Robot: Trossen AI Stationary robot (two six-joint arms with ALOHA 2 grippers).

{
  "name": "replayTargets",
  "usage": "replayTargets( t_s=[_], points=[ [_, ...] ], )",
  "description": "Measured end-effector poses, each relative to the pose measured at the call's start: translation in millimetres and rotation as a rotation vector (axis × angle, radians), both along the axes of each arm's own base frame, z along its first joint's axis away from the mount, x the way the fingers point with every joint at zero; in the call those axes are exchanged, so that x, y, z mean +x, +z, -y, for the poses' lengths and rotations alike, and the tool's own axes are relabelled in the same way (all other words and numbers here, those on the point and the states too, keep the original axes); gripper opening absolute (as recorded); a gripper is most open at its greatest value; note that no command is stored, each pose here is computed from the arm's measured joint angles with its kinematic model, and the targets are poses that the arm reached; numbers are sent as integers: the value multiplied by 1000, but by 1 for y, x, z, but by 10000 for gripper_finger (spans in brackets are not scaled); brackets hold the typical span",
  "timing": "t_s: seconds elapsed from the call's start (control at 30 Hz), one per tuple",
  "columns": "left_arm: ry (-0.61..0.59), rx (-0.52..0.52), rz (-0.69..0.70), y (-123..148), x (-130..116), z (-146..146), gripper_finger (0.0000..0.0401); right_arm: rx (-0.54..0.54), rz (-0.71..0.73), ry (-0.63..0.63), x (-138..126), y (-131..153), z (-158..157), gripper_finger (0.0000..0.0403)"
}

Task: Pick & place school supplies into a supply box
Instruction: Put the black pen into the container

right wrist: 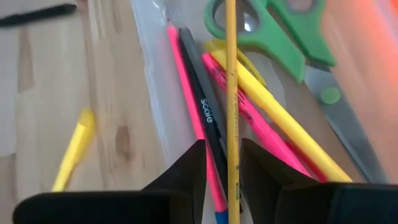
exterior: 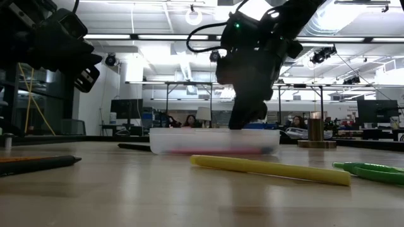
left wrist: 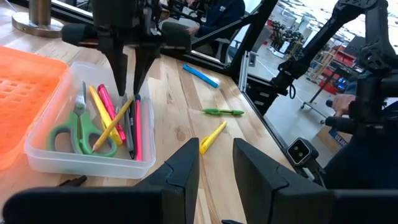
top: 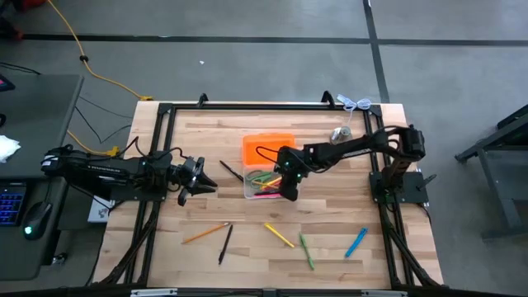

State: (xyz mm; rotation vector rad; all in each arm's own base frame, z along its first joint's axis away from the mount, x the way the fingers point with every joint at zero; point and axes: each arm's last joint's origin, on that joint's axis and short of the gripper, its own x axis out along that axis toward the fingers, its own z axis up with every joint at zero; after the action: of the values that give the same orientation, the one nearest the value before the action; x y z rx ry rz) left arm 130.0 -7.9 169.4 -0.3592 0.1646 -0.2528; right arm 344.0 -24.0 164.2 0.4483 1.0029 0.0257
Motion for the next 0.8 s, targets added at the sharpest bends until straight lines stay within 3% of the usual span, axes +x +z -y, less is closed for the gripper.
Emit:
replayTargets(
  t_s=[0.37,0.8],
  points=[
    [-1,0,0,0,0,0,129,-13,107,32,-6,30,1,74],
    [-1,-4,19,2,0,0,129,-96,446,20,-38,116,-1,74]
  ],
)
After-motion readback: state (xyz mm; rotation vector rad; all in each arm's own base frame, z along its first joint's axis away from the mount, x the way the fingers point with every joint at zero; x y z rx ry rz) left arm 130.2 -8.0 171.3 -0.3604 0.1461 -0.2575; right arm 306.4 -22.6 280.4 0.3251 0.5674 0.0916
